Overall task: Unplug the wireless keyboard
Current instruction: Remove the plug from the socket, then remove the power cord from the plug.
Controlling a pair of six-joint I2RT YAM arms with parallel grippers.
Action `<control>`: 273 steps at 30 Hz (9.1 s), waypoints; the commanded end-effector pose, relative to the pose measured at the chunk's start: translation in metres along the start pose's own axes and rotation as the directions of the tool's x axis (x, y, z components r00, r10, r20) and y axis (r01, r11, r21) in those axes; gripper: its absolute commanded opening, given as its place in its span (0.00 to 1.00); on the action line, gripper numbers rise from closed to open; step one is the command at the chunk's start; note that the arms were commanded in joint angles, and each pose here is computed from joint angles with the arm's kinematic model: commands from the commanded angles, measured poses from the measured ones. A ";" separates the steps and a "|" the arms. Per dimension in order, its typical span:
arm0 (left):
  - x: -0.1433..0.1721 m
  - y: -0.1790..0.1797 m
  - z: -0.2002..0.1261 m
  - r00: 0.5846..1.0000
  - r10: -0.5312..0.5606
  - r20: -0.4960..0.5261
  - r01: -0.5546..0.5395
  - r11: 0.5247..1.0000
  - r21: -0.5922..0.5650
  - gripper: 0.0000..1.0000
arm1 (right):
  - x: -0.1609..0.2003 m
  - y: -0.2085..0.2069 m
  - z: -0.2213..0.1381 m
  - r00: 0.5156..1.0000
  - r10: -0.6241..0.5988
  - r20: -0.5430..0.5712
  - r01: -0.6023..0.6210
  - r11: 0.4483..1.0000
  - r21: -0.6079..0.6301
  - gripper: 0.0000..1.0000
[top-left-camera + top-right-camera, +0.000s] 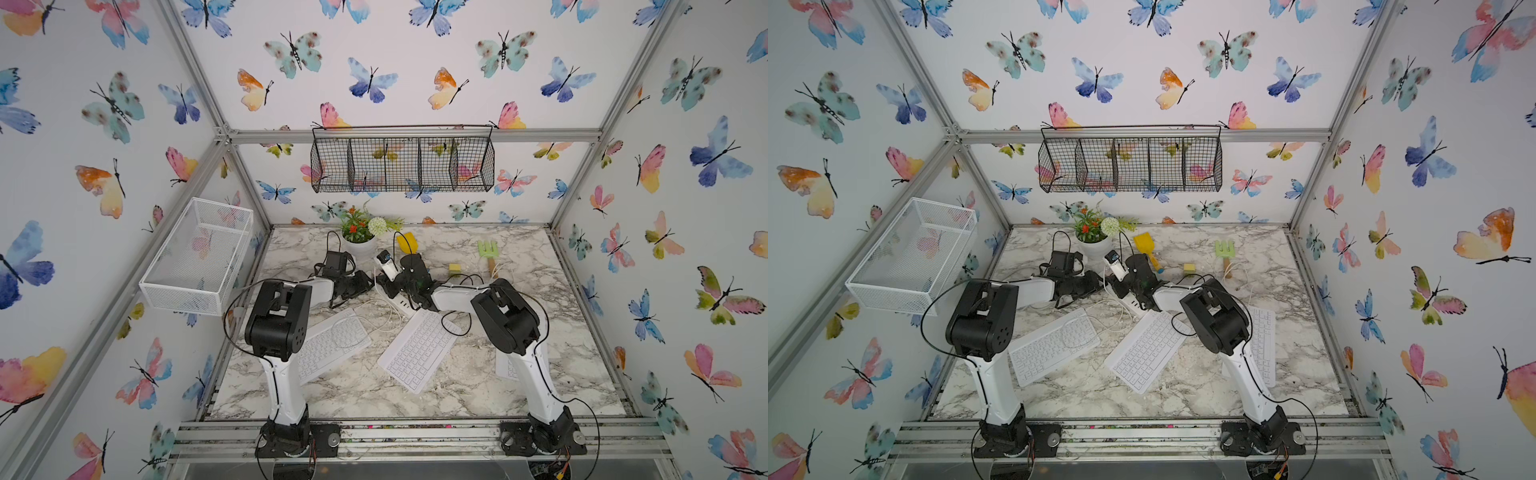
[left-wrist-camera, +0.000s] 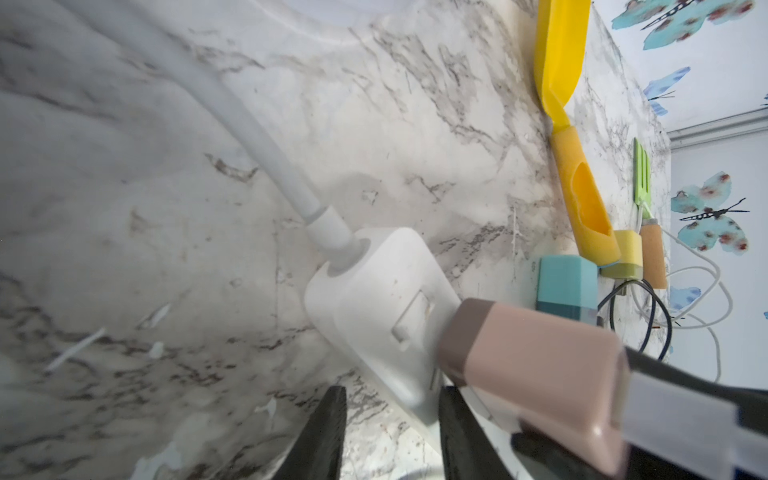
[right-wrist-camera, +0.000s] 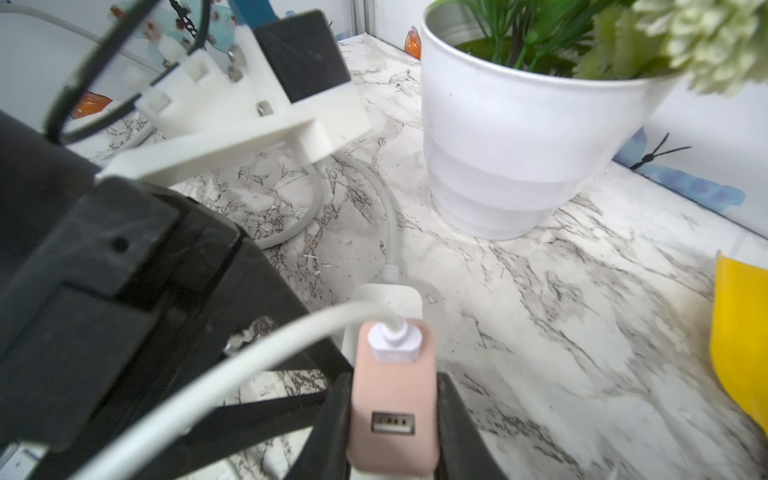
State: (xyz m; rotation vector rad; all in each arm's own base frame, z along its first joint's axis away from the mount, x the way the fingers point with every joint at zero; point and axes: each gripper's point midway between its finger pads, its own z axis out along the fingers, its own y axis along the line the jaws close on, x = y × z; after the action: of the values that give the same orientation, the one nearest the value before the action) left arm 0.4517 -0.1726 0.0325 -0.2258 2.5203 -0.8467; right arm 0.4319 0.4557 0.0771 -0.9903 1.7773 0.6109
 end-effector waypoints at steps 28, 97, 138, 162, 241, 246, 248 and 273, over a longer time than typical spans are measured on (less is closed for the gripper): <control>0.061 0.057 0.023 0.984 -0.058 -0.168 0.018 0.973 -0.229 0.39 | -0.118 0.033 -0.049 0.962 0.054 0.268 0.000 0.981 -0.196 0.14; 0.101 -0.120 -0.103 0.244 0.969 0.048 -0.884 0.201 0.422 0.61 | 0.002 0.054 -0.158 0.997 -0.069 -0.025 0.041 0.800 -0.598 0.18; 0.115 -0.148 -0.124 0.366 0.893 0.261 -0.826 0.183 0.533 0.54 | -0.024 0.085 -0.197 0.995 -0.014 0.097 0.082 0.660 -0.747 0.18; 0.127 -0.153 -0.114 0.407 0.885 0.228 -0.765 0.194 0.614 0.51 | -0.026 0.088 -0.192 0.996 0.020 0.086 0.053 0.638 -0.769 0.18; 0.026 -0.108 -0.051 0.652 0.759 -0.004 -0.758 0.651 0.046 0.00 | -0.087 0.017 -0.170 0.644 0.765 -0.022 -0.713 0.589 -0.381 0.42; 0.031 -0.115 -0.057 0.645 0.764 0.019 -0.763 0.641 0.083 0.00 | -0.079 0.013 -0.151 0.625 0.780 -0.033 -0.725 0.565 -0.393 0.41; 0.035 -0.118 -0.060 0.639 0.768 0.029 -0.767 0.635 0.093 0.00 | -0.076 0.010 -0.146 0.617 0.786 -0.031 -0.734 0.561 -0.384 0.41; 0.048 -0.126 -0.067 0.622 0.782 0.047 -0.782 0.617 0.086 0.00 | -0.045 -0.008 -0.097 0.540 0.838 -0.073 -0.814 0.499 -0.298 0.34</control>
State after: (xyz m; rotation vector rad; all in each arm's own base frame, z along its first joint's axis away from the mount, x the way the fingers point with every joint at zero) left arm 0.3773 -0.2488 0.1206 0.8804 2.2384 -0.5692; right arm 0.3932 0.3906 0.1579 -0.2034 2.0751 1.5514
